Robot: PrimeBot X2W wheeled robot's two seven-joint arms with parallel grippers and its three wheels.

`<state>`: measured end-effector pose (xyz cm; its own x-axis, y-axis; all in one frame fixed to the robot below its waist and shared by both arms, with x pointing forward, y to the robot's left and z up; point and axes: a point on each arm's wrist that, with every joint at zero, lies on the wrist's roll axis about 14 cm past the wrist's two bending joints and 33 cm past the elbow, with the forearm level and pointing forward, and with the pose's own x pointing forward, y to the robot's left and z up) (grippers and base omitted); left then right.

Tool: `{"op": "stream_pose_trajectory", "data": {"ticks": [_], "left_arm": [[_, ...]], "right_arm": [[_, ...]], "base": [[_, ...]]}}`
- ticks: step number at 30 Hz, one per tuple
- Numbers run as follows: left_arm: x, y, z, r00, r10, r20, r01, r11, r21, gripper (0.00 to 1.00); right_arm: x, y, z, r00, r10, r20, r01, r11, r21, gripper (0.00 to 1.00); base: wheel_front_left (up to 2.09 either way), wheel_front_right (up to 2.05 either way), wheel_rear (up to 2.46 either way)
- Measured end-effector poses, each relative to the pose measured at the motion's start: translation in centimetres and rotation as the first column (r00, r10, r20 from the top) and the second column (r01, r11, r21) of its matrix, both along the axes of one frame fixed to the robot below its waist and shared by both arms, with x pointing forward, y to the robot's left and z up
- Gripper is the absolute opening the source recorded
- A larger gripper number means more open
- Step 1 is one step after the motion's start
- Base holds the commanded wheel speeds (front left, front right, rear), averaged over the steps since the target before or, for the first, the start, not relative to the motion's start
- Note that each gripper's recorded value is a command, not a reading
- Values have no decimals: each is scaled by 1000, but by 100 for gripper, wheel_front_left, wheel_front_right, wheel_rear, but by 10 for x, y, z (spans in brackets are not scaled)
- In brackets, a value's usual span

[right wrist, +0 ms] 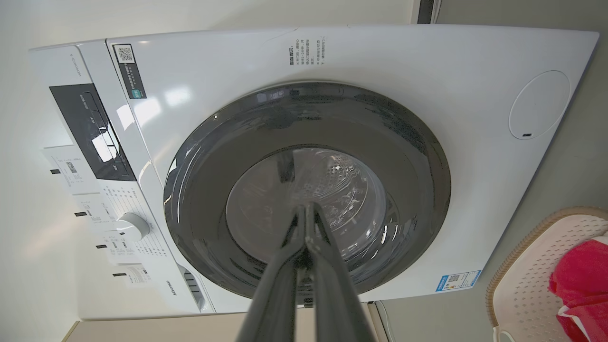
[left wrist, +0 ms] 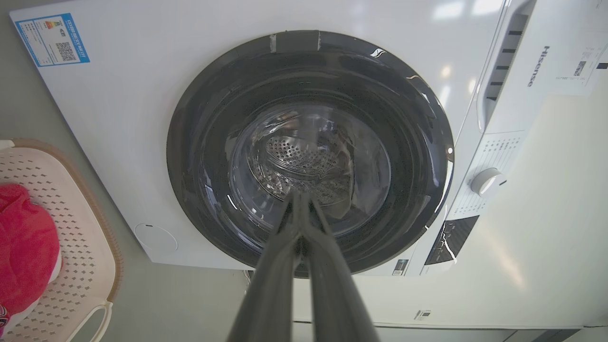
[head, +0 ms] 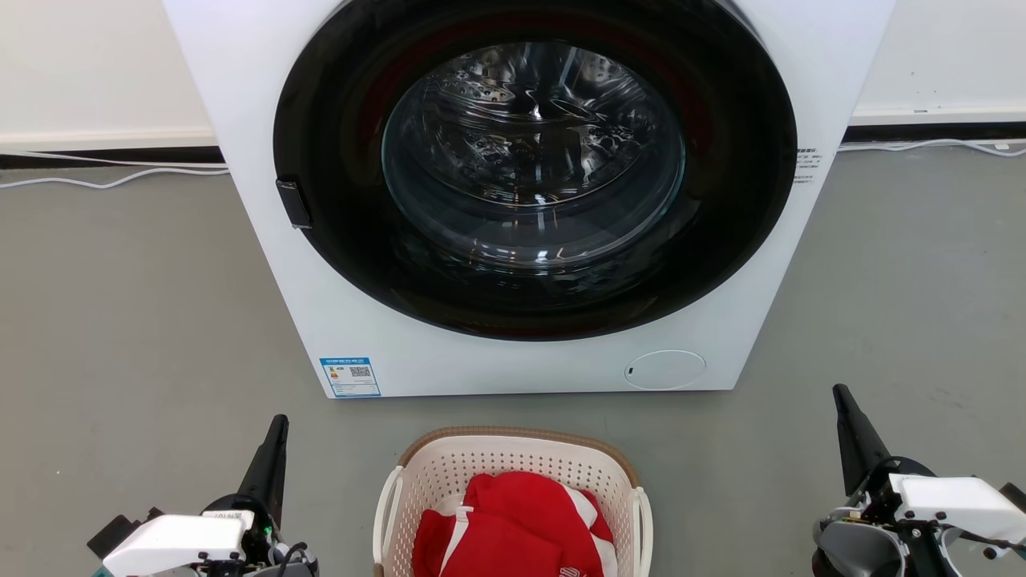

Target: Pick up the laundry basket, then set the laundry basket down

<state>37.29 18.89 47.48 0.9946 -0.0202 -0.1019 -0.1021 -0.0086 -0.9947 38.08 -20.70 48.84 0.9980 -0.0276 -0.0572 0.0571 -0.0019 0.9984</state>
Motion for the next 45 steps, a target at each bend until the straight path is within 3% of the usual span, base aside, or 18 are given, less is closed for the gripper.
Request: {"op": "stream_pose_trajectory", "data": {"ticks": [45], "left_arm": [[0,0,0,1000,0,0,0,1000,0,0]], "right_arm": [[0,0,0,1000,0,0,0,1000,0,0]], "base": [[0,0,0]]}}
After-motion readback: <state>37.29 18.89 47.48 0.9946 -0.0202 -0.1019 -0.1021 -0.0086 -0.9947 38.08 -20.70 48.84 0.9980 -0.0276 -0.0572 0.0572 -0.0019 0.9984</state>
